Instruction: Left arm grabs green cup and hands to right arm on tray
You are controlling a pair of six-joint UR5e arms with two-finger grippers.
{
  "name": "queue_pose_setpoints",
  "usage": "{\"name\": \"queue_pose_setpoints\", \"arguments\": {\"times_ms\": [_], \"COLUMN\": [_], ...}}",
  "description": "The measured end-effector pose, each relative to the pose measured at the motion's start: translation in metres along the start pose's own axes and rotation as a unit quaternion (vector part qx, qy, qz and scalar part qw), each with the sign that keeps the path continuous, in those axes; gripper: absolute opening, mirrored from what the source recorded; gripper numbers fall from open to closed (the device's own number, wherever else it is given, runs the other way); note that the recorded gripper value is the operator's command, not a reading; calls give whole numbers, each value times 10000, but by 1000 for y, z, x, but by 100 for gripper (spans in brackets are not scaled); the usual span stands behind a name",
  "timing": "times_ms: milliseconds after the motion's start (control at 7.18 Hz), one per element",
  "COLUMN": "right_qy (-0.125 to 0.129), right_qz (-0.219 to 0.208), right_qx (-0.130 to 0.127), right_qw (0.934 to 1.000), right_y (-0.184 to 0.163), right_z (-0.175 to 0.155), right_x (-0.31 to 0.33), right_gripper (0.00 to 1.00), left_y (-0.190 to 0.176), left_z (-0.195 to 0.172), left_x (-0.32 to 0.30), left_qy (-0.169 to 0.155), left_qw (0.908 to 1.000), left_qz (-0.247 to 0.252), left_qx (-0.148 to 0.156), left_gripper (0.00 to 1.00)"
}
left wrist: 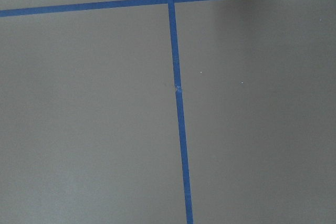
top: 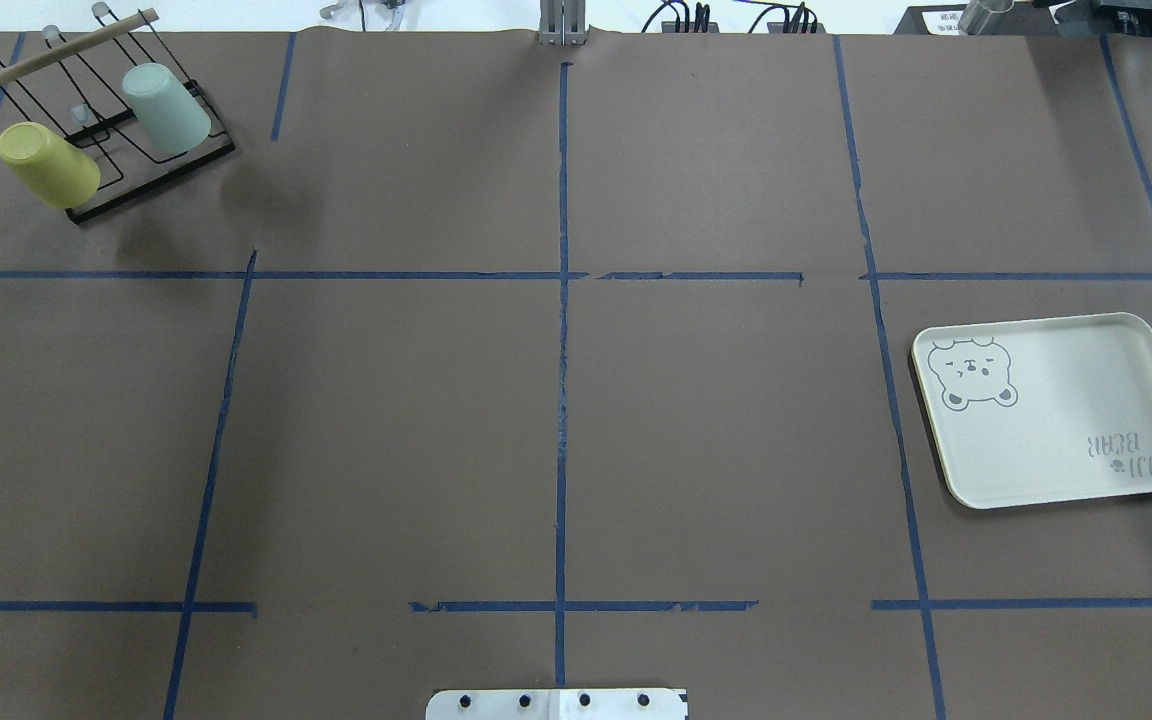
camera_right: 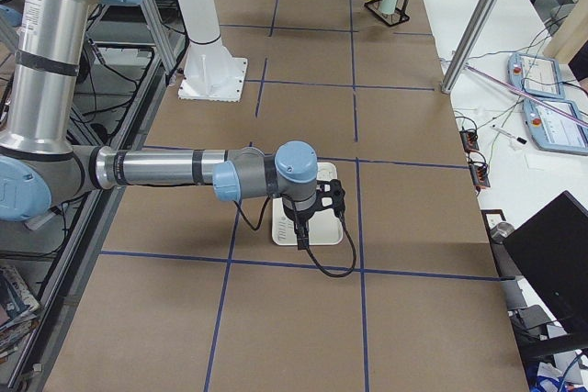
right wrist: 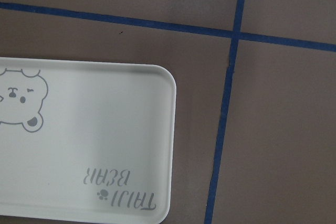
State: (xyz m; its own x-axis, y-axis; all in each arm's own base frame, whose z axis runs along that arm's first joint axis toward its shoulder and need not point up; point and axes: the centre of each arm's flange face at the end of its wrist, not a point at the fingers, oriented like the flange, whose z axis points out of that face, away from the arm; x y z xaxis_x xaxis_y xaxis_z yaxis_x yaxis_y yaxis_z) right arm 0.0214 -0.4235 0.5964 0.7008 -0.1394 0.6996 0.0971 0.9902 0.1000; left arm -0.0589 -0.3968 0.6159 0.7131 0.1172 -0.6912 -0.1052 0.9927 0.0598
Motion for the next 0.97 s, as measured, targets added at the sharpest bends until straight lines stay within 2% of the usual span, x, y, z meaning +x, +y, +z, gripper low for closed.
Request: {"name": "queue_pose_setpoints", "arguments": {"times_ms": [278,418,557,696,835,975], "right_qy": [16,54,106,155,173,165], "right_qz": [-170,-190,-194,-202,-187,-171], "right_qx": [-217,-234,-238,-227,-217,-219], "right_qw": [9996,9995,9995,9994,9994,9995], "right_y": [-14,-14,-11,-11,-9,-6], "right_z": [-13,-17,-16,-16,-17,-17], "right_x": [0,2,5,7,7,7], "right_gripper": [100,100,100,100,100,100], "left_y": [-8,-11,-16,-37,-72,-109], "left_z": [3,4,1,-8,-21,-30], "left_x": [0,3,13,33,63,100], "left_qy": [0,156,531,842,926,846], "left_qw": [10000,9998,9984,9959,9946,9952], "left_qz": [71,100,66,-80,-155,-108], "left_qx": [-4,46,175,323,437,490], "left_gripper": [100,100,100,100,100,100]}}
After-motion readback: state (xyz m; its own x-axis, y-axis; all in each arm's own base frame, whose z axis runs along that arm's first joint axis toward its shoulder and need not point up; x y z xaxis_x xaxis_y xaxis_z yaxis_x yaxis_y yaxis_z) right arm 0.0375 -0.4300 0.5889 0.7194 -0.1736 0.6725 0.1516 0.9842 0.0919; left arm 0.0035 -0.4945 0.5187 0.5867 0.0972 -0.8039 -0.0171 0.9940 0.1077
